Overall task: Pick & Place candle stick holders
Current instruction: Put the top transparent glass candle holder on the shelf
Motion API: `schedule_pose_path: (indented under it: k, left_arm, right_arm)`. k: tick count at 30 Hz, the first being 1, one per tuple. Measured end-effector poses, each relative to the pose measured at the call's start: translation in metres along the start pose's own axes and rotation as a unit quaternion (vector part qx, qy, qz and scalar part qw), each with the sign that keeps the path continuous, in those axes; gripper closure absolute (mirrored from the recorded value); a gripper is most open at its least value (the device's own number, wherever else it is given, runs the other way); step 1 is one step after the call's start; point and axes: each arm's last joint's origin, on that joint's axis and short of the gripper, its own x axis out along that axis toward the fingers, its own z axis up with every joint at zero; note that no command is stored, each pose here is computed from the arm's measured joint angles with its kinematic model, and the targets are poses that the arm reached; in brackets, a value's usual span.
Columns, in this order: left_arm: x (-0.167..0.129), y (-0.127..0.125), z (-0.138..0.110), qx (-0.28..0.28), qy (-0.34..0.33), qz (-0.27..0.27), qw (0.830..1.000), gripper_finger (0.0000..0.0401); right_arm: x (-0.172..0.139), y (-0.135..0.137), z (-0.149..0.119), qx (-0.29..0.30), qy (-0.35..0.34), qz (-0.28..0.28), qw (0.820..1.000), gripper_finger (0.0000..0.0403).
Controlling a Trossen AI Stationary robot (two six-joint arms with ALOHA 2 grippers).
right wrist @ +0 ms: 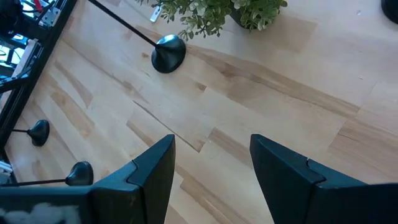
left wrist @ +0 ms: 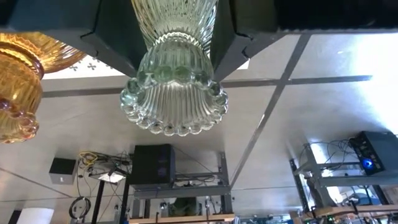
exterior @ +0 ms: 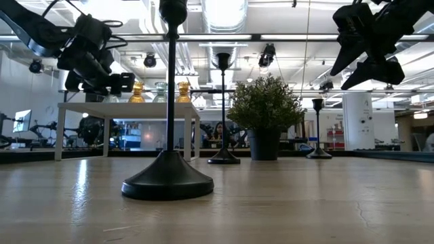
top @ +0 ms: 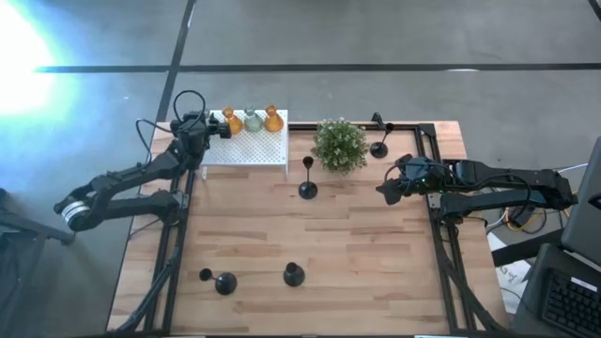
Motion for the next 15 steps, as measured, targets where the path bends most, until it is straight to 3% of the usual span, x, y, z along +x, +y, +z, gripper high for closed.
schedule_pose_path:
  k: [15]
  left_arm:
    - [-0.0029, 0.0009, 0.0033, -0.015, -0.006, -0.019, 1.0, 0.0231]
  right_arm:
    - [0.0, 0.0, -0.0001, -0.002, 0.001, 0.001, 1.0, 0.02]
